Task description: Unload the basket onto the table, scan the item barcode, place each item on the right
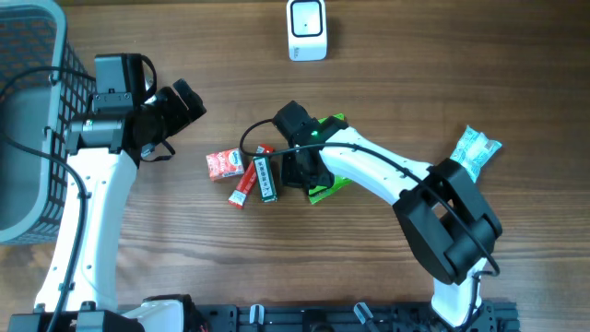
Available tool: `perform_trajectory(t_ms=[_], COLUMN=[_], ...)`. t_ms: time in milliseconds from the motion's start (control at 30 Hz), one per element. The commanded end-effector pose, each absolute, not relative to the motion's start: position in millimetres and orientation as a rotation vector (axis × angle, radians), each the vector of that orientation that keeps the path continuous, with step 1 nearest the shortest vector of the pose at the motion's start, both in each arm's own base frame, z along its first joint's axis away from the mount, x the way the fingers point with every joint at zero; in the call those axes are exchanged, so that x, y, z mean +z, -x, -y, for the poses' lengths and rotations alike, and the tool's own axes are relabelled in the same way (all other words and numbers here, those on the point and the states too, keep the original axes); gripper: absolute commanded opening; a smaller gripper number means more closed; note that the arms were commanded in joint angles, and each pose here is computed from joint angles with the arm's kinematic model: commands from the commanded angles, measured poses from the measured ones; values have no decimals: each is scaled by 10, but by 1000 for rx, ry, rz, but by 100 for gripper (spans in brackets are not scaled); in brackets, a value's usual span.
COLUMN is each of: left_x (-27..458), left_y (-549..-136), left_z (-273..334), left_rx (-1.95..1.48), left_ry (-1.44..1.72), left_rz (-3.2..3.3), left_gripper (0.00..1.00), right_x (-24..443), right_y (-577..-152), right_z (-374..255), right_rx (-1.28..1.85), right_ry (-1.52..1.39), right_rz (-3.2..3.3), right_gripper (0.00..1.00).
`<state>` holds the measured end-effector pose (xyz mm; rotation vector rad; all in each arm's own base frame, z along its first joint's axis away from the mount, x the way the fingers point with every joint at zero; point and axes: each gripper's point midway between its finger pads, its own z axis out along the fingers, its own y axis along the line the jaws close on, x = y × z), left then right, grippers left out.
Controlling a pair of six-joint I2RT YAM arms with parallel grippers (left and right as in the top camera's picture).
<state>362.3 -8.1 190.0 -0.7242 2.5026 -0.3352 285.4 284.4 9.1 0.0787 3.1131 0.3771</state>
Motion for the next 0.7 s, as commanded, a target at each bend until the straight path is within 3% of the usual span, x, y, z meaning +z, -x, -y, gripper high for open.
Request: perform_trajectory(t_ms=[0, 500, 667], left_x=[1899, 1899, 1899], left_y=[-3634, -3634, -3634], left_z=[88, 88, 88], left_rx=[-342, -342, -342], left_ry=[699, 700, 700], left_rz=[-2509, -2509, -2509], left_gripper=[100, 100, 100], right_x=[-65, -130, -128], right_y=[-2773, -2885, -3150], right_z=[-2789, -2380, -1579], right_rx=[304, 113, -3], right_ry=[-105, -322, -460], right_rz=[-3150, -3145, -3172], right_gripper=[4, 4, 4])
